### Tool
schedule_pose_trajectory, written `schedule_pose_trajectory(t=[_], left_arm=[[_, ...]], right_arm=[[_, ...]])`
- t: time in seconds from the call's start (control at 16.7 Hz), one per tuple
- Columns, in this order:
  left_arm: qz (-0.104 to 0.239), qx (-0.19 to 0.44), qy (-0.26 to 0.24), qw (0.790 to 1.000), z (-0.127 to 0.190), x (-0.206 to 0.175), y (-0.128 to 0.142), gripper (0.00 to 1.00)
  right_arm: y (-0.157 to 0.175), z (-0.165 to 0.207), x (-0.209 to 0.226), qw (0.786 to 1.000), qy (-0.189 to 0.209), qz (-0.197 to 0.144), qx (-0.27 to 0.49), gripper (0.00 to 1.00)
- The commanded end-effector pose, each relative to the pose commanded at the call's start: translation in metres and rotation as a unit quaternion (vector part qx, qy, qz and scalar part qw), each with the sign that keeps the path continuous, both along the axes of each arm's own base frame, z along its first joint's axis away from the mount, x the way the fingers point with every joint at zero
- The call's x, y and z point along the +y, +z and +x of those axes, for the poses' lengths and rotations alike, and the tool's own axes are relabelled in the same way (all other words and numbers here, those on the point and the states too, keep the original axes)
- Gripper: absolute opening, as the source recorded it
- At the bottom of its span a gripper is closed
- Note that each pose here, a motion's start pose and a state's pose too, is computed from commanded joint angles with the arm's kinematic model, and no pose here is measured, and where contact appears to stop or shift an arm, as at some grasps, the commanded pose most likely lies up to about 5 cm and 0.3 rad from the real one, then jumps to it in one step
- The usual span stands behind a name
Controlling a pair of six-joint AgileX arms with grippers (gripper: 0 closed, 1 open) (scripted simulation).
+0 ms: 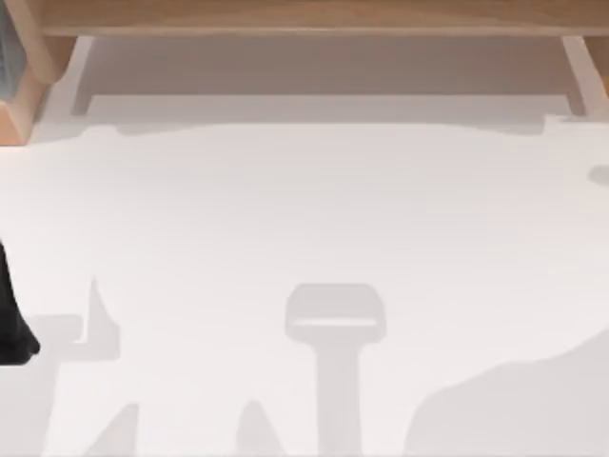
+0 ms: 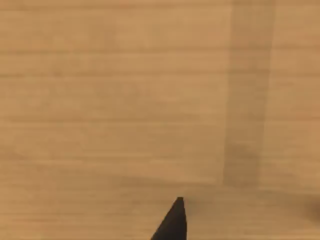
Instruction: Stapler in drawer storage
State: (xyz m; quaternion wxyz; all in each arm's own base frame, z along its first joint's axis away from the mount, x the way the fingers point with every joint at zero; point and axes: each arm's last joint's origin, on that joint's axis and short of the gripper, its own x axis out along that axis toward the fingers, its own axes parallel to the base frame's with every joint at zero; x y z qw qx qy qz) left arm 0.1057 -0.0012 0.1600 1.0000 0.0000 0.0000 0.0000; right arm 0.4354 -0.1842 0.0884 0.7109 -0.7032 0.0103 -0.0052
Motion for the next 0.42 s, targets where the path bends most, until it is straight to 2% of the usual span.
schedule_pose_trajectory(t=[0.06,0.12,0.42], left_arm=[[0.000,0.000,0.000,1.000,0.0000,0.0000,0.0000,1.00],[0.000,0.000,0.000,1.000,0.0000,0.0000,0.0000,1.00],[0.000,0.000,0.000,1.000,0.0000,0.0000,0.0000,1.00]], right_arm=[[0.0000,0.0000,0.0000,1.000,0.000,0.000,0.000,0.98],[0.0000,0.0000,0.0000,1.000,0.000,0.000,0.000,1.00],[0.0000,0.0000,0.0000,1.000,0.000,0.000,0.000,1.00]])
